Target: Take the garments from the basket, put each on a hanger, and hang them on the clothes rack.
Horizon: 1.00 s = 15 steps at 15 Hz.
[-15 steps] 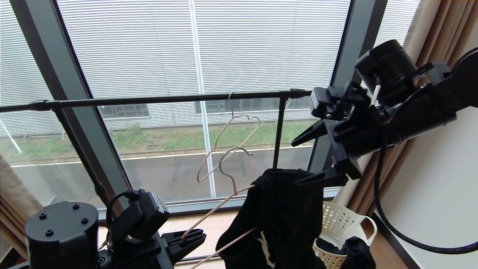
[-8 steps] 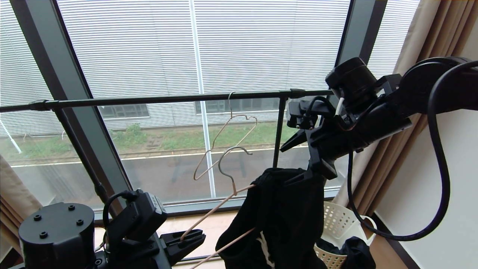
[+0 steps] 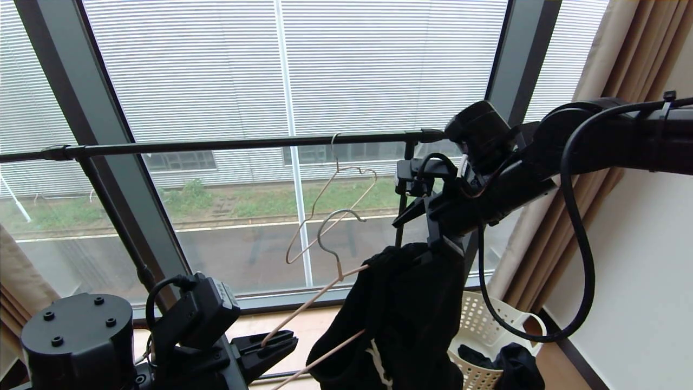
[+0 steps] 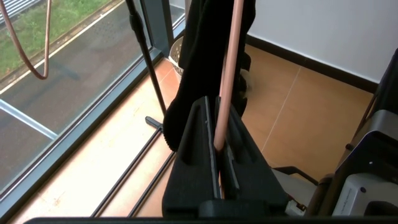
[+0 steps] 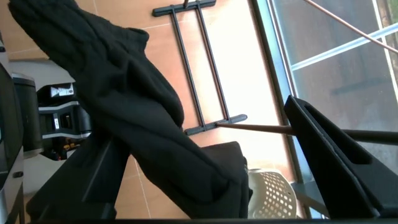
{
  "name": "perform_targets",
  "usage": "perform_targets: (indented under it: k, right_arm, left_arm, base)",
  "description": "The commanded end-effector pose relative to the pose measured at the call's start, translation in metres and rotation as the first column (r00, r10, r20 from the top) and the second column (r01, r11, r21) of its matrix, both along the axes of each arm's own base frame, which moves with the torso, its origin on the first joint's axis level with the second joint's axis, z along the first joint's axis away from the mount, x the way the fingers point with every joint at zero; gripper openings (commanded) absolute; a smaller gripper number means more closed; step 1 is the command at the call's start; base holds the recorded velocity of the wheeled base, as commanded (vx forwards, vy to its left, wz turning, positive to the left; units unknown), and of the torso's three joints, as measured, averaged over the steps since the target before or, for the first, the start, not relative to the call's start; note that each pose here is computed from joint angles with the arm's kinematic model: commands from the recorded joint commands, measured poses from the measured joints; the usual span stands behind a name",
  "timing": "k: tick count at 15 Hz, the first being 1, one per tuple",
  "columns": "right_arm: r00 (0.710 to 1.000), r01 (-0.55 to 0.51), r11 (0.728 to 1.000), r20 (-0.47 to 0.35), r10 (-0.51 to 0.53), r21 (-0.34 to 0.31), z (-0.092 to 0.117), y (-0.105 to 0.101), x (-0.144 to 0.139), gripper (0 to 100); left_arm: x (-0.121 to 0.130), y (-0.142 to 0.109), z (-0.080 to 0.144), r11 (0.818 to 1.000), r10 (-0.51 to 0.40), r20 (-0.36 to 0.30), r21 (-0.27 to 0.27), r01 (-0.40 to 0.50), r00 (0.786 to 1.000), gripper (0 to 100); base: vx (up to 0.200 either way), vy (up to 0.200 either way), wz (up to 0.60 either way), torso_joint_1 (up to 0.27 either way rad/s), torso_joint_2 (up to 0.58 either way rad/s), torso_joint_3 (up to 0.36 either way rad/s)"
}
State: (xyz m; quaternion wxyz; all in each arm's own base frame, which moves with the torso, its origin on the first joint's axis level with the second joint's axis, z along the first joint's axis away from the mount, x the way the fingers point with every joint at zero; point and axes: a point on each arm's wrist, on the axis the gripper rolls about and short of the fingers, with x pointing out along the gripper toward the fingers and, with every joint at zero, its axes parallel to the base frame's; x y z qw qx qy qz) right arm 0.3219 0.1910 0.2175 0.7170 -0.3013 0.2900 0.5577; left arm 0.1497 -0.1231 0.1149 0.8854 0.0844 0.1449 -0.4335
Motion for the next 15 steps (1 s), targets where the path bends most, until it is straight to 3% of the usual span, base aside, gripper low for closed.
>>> perform_targets:
  k: [1, 6, 13, 14, 15]
  right_arm:
    - [1.000, -0.017, 1.000, -0.010, 0.017, -0.001, -0.003, 0.005, -0.002, 100]
    - [0.994, -0.071, 0.997, -0.078, 0.073, 0.020, -0.004, 0.010, -0.013, 100]
    - [0.989, -0.105, 0.994, -0.104, 0.108, 0.033, -0.007, 0.015, -0.020, 100]
    - [0.989, -0.106, 0.994, -0.103, 0.109, 0.035, -0.006, 0.015, -0.020, 0]
    - [0.989, -0.106, 0.994, -0.102, 0.110, 0.040, -0.005, 0.014, -0.021, 0]
  left_arm:
    - [0.000, 0.000, 0.001, 1.000, 0.000, 0.004, -0.003, 0.000, 1.000, 0]
    - [0.001, -0.001, 0.001, 1.000, 0.000, 0.005, -0.004, 0.000, 1.000, 0]
    - [0.004, -0.003, 0.003, 1.000, 0.002, 0.010, -0.010, -0.002, 1.000, 0]
    - [0.004, -0.003, 0.003, 1.000, 0.002, 0.011, -0.011, -0.002, 1.000, 0]
    - [0.004, -0.003, 0.003, 1.000, 0.002, 0.011, -0.011, -0.002, 1.000, 0]
  base:
    - [0.000, 0.000, 0.00, 0.000, 0.00, 0.000]
    - [0.000, 0.000, 0.00, 0.000, 0.00, 0.000]
    - [0.000, 0.000, 0.00, 0.000, 0.00, 0.000]
    - [0.000, 0.000, 0.00, 0.000, 0.00, 0.000]
    - [0.000, 0.000, 0.00, 0.000, 0.00, 0.000]
